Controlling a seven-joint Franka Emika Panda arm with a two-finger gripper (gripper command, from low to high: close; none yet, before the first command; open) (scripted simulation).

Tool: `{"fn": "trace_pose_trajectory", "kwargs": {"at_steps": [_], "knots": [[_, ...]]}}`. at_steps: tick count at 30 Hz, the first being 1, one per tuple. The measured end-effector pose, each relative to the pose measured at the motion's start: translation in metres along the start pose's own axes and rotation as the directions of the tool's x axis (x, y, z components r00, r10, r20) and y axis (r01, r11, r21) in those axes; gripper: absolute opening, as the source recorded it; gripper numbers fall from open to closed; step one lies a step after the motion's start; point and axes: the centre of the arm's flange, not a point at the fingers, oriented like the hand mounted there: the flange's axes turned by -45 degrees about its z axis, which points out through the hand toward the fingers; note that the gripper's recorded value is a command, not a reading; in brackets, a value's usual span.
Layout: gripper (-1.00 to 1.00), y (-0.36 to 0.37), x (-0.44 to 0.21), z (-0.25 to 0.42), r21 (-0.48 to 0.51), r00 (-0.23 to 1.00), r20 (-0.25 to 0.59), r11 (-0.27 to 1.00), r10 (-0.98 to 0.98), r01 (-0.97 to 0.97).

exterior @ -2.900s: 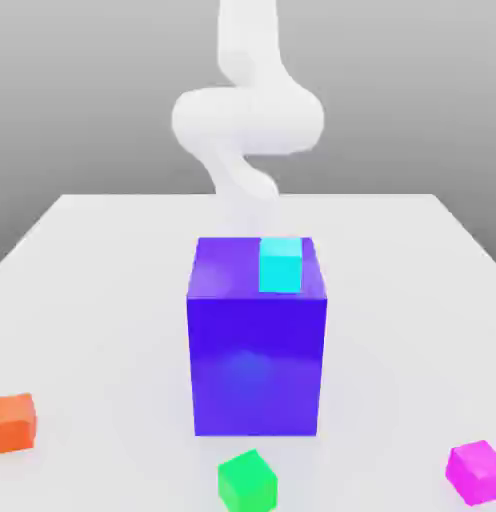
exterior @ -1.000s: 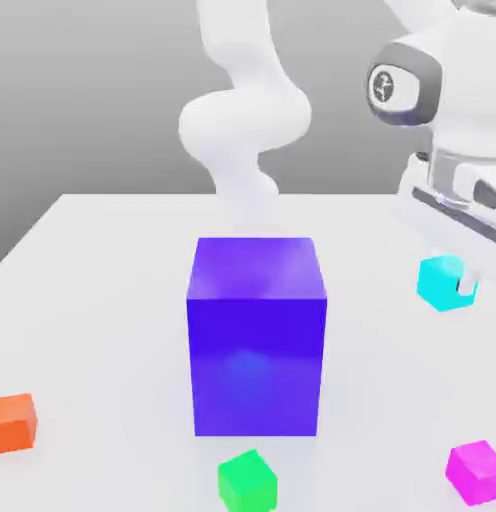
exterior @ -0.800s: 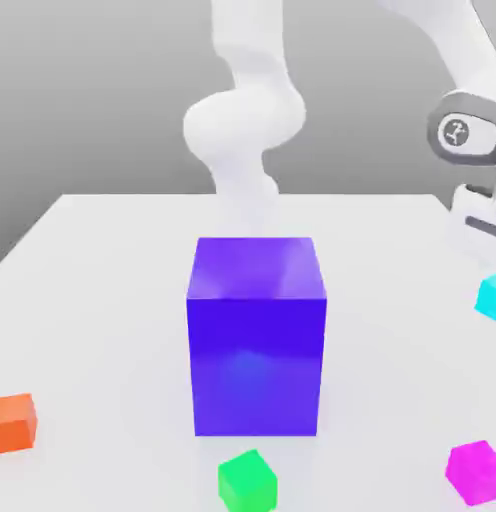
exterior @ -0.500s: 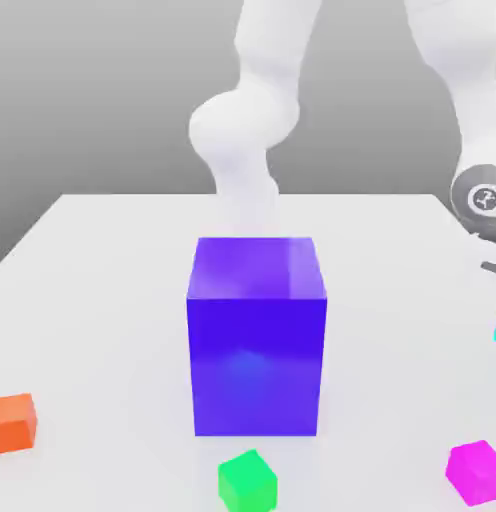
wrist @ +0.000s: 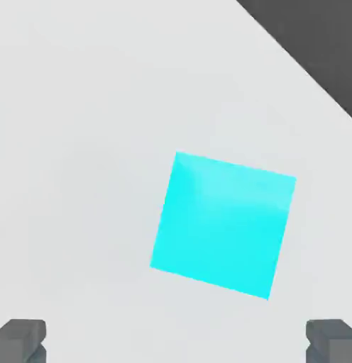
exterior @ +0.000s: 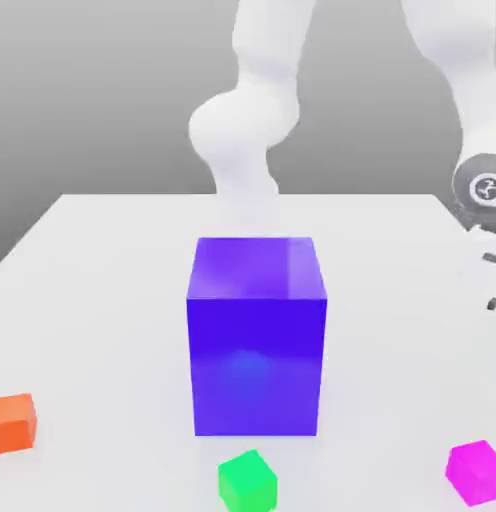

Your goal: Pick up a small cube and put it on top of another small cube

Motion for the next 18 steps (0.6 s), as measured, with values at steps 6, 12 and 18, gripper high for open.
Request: {"fn": "trace_pose_trajectory", "kwargs": {"at_steps": [6, 12, 18], "knots": [[1.00, 0.053, -0.156, -0.001, -0.002, 0.956, -0.003, 0.956, 0.294, -0.294], [-1.00, 0.062, -0.208, 0.055, -0.012, 0.926, -0.004, 0.926, 0.378, -0.378], [-1.00, 0.061, -0.209, 0.061, -0.009, 0.926, -0.004, 0.926, 0.379, -0.379]]}}
